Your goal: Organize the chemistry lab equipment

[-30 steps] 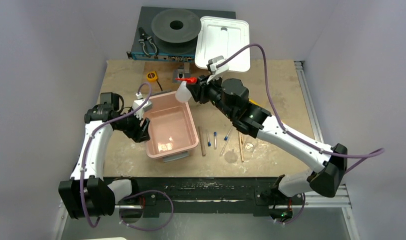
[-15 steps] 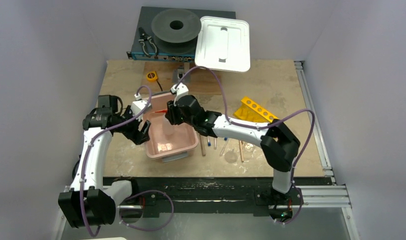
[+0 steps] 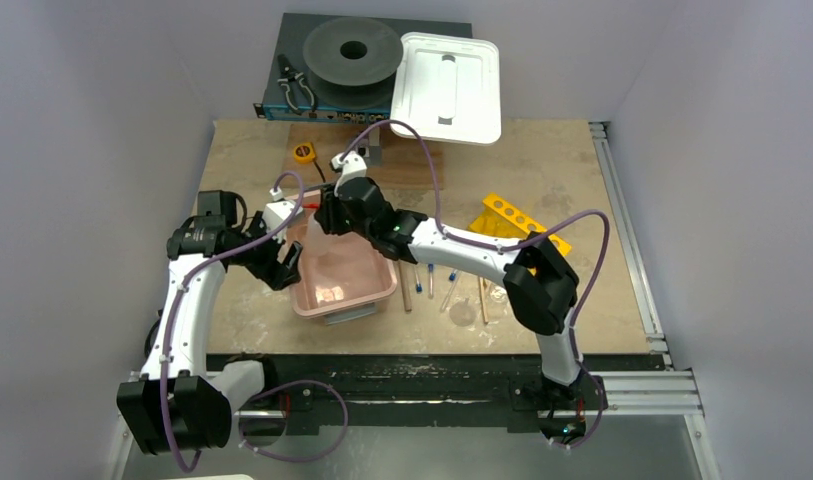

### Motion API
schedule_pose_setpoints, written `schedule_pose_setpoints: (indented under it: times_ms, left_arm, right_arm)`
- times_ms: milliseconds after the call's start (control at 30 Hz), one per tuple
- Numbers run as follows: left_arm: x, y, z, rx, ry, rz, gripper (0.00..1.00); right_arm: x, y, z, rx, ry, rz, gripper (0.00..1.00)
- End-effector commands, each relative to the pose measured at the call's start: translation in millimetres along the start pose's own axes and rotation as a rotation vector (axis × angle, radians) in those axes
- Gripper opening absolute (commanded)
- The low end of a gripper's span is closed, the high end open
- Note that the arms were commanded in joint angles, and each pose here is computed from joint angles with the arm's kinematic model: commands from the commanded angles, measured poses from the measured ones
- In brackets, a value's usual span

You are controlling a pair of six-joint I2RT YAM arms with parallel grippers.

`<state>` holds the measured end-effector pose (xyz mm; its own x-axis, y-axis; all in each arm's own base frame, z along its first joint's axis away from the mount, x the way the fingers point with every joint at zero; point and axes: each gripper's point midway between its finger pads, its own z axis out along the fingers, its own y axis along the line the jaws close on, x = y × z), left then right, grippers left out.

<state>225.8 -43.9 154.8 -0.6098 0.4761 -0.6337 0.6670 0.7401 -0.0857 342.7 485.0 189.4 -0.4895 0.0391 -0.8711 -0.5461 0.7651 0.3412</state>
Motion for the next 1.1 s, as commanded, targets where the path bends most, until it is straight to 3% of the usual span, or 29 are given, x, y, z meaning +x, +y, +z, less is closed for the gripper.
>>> schedule_pose_setpoints:
  times_ms: [0,100,333,467,700,833,1067]
  left_arm:
    - [-7,3,0,-0.005,-0.030,0.021,0.78]
    - [-6,4,0,-0.012,-0.028,0.022,0.79]
    - [-7,7,-2,-0.024,-0.024,0.022,0.79]
    - [-6,7,-2,-0.025,-0.020,0.020,0.79]
    - [-8,10,-2,-0.032,-0.020,0.028,0.79]
    - [-15,12,-7,-0.037,-0.025,0.025,0.79]
    - [-29,12,-18,-0.036,-0.033,-0.002,0.84]
  right_arm:
    - [-28,0,1,0.043,-0.051,-0.006,0.37]
    - [-32,-8,-3,0.095,-0.041,-0.030,0.53]
    - [-77,-19,-42,0.173,-0.113,-0.069,0.56]
    - [-94,-45,-95,0.262,-0.137,-0.068,0.54]
    - [-41,-141,-197,0.556,-0.017,0.016,0.52]
    - [-7,-177,-248,0.639,0.029,0.099,0.49]
    - [61,-214,-287,0.733,0.167,0.205,0.47]
